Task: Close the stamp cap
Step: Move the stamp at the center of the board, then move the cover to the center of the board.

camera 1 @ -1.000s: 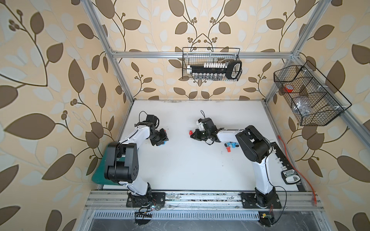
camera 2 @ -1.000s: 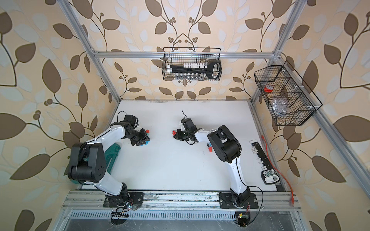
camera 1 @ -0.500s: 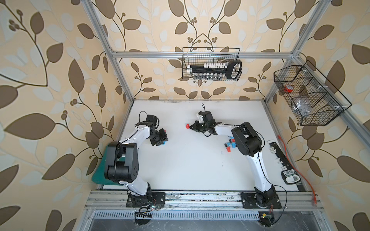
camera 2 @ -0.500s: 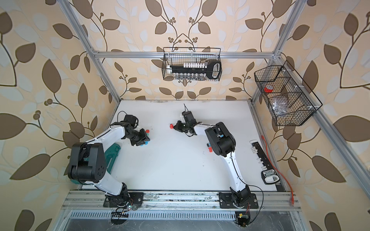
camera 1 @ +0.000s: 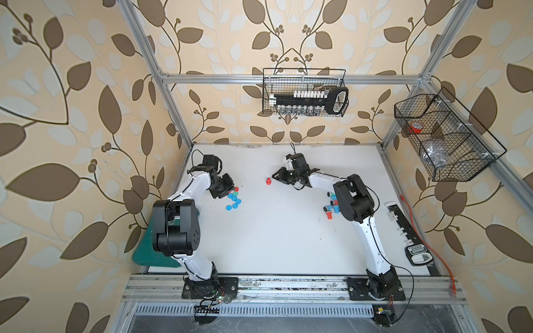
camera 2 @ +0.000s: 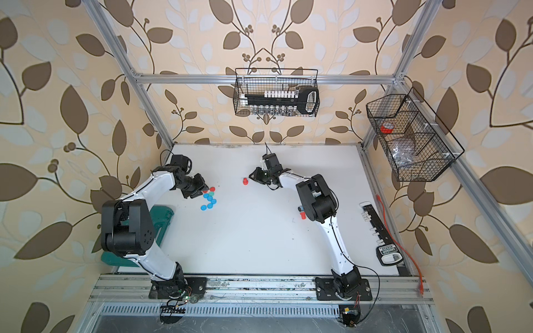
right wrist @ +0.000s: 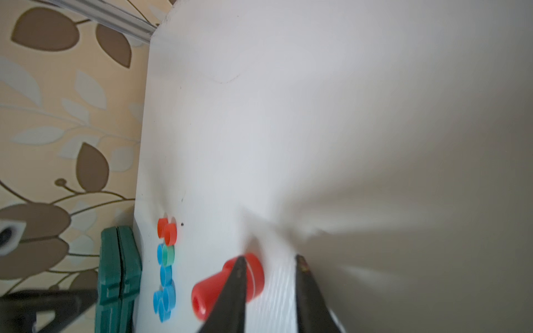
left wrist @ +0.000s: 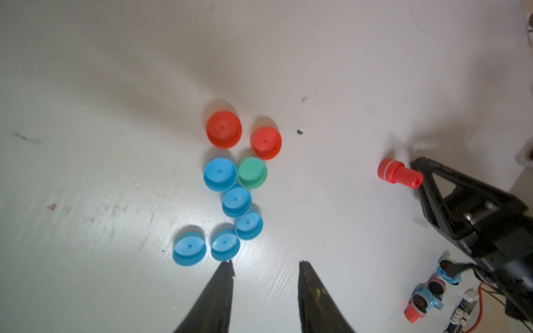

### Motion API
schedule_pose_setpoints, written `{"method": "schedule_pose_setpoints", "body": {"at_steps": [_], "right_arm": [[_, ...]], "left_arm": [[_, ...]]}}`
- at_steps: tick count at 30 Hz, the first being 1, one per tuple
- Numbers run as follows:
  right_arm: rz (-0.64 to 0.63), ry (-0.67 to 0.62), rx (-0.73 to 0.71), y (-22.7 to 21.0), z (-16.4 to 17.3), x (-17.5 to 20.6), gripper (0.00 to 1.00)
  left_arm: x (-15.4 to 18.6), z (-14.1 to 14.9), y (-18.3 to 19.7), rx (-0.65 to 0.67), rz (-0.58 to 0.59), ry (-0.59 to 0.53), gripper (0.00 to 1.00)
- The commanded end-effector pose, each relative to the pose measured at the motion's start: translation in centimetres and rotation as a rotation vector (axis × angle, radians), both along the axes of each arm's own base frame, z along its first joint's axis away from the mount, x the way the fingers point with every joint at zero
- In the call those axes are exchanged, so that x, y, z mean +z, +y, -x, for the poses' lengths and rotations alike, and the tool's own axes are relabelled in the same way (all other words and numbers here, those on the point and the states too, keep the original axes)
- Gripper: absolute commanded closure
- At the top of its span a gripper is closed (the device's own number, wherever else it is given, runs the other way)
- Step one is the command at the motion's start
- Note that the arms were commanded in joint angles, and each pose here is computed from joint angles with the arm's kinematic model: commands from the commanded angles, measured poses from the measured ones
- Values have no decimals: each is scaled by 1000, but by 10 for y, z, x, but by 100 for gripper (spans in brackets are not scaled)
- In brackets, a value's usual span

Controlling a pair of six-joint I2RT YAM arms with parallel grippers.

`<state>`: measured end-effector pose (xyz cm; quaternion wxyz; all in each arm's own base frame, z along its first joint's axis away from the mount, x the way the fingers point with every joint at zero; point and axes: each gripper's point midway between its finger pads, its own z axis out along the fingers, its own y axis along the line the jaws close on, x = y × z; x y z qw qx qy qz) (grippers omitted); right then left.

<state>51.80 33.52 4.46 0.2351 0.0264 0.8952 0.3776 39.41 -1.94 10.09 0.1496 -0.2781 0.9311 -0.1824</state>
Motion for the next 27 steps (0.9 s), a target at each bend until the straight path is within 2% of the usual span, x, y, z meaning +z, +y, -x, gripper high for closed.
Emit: {"method": "schedule_pose_setpoints", "body": {"at_steps": [1,3,13,18,27], "right_arm": [[58,-84,38,-25,15,59,58],[73,-103,36,-43,27,76,53],[134,-156,31,-102,65,128,51],[142,-145,27,-118,74,131,51],[143,-135,10,-136,82,130,51]], "left_arm": [[1,-22,13,14,-39,-4,60],[-2,-35,13,11,-34,6,61],[-23,-60,-1,-19,-30,50,61],[-31,-69,-13,-36,-23,65,61],[-47,-64,-24,-56,-46,104,62]]}}
